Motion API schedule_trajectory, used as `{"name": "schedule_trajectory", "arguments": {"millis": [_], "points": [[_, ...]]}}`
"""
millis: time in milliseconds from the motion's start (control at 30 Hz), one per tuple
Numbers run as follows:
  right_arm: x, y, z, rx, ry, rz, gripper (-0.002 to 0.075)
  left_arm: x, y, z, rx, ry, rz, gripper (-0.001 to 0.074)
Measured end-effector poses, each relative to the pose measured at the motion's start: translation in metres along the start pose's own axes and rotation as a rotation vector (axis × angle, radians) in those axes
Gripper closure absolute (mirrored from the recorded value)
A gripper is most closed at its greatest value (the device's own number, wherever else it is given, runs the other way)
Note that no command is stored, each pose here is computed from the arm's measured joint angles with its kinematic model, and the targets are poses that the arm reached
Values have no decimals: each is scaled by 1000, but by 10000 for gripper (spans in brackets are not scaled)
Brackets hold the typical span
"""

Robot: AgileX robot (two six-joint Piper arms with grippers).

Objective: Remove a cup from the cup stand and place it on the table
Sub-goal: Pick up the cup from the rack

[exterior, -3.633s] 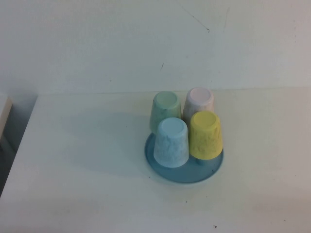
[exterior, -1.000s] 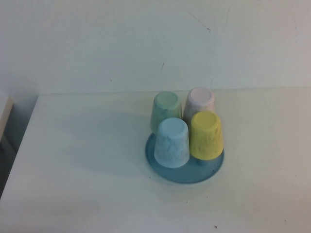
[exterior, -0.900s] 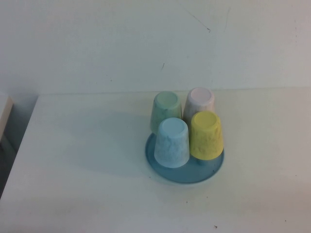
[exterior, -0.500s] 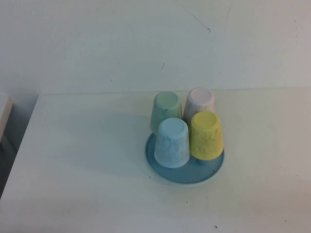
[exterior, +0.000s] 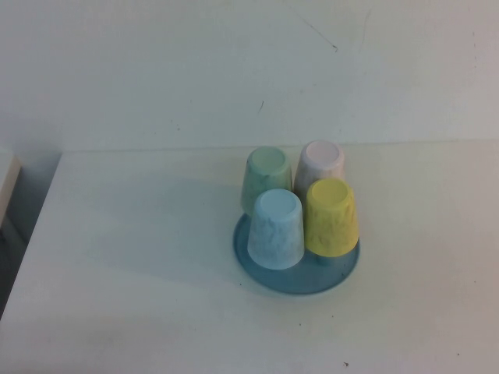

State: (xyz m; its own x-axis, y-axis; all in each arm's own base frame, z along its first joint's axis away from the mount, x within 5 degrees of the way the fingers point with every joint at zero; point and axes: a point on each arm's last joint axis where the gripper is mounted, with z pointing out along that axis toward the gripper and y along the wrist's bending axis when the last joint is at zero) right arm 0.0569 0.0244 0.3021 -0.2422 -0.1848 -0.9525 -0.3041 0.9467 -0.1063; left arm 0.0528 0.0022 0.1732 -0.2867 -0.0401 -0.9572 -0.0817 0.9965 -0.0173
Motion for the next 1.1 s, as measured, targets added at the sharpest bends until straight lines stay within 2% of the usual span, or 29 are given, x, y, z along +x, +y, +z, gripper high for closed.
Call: {"name": "schedule_trajectory", "arguments": {"millis": [167, 500, 667, 733, 900, 1100], "points": [[-28, -15, 27, -54, 240, -137, 524, 0, 0, 0, 0, 0, 0, 738], [-50, -33, 84, -262, 650, -128, 526, 0, 0, 0, 0, 0, 0, 739], [-65, -37, 105, -312, 790, -177, 530, 0, 0, 0, 0, 0, 0, 739], [-71, -35, 114, -330, 823, -214, 546, 0, 0, 0, 0, 0, 0, 739], [-86, -25, 147, -383, 896, -301, 683, 0, 0, 0, 0, 0, 0, 739], [-97, -5, 198, -456, 931, -379, 722, 0, 0, 0, 0, 0, 0, 739]]}}
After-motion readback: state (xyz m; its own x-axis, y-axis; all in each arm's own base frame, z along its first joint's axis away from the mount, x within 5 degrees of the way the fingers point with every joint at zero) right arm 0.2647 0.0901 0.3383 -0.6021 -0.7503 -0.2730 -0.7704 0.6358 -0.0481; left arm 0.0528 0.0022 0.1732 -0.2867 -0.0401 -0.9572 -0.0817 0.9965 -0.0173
